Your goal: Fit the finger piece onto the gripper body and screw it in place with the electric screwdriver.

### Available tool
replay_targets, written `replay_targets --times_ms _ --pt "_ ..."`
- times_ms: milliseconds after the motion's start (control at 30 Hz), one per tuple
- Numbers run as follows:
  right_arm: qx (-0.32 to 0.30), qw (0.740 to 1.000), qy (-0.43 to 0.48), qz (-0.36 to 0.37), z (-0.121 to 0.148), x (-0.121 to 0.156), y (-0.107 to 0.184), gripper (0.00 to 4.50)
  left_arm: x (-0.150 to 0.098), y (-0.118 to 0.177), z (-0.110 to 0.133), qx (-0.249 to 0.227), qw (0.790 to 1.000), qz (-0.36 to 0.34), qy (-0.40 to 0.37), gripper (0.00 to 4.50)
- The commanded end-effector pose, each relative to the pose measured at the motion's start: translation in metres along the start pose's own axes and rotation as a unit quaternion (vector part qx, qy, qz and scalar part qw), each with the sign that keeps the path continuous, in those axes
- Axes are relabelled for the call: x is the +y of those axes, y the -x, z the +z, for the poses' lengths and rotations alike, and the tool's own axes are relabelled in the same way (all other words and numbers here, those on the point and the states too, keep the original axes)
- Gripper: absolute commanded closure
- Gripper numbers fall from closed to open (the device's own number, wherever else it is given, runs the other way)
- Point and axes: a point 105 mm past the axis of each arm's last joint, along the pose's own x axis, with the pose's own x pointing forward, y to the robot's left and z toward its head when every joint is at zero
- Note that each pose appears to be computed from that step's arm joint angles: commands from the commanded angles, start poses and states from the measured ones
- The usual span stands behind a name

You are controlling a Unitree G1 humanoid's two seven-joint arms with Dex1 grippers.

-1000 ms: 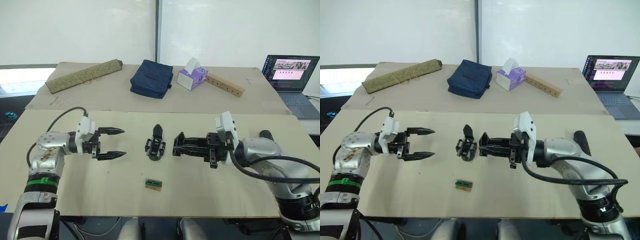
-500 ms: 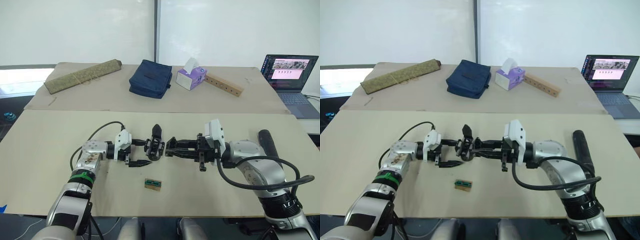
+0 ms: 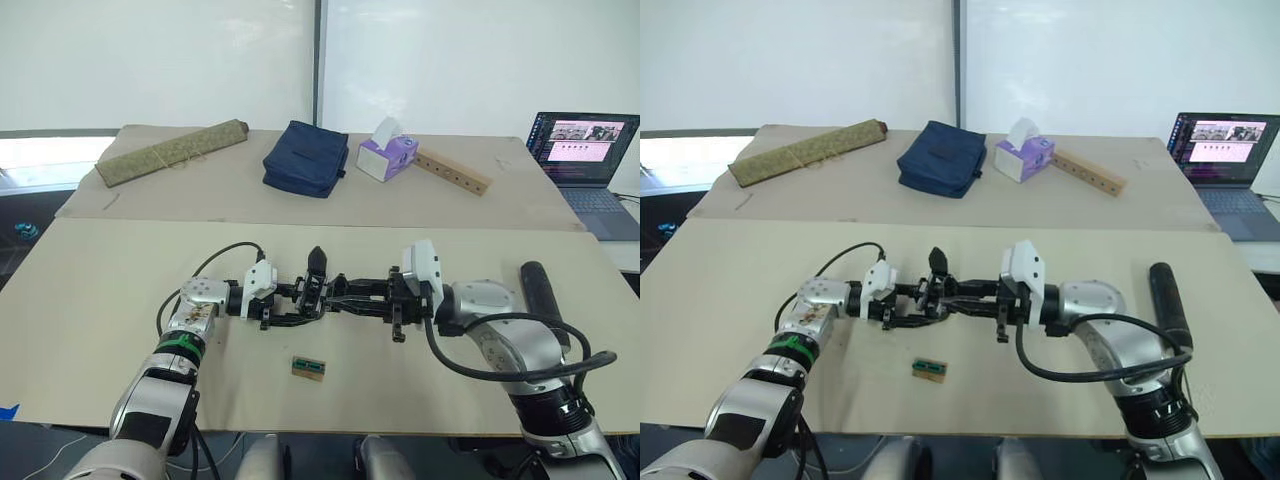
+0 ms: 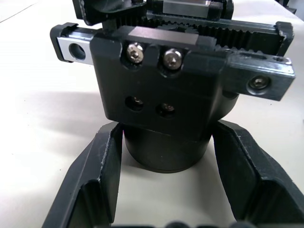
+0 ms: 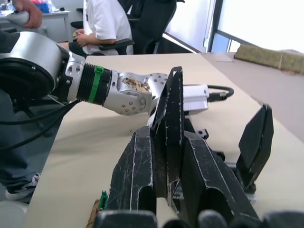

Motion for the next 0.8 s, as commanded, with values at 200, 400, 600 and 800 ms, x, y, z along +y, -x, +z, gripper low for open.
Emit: replay_targets --times_ms 200,400,600,800 --pt "-0.017 0.999 0.035 0.012 0.001 -0.01 -0.029 4.17 -0.004 -0.009 -0.01 0.026 1.0 -0.014 0.008 2.19" --pt "0.027 0.999 0.038 0.017 -0.014 -0.013 -0.035 4.17 -0.004 -0.008 -0.009 0.028 0.999 -0.018 0.007 2.19" --pt "0.051 0.998 0.024 0.012 -0.024 -0.012 -0.036 4.17 -0.006 -0.005 -0.012 0.035 0.999 -0.019 0.009 2.19" --pt "0.067 0.998 0.009 0.001 -0.033 -0.015 -0.037 4.17 -0.008 -0.006 -0.013 0.035 0.999 -0.023 0.011 2.19"
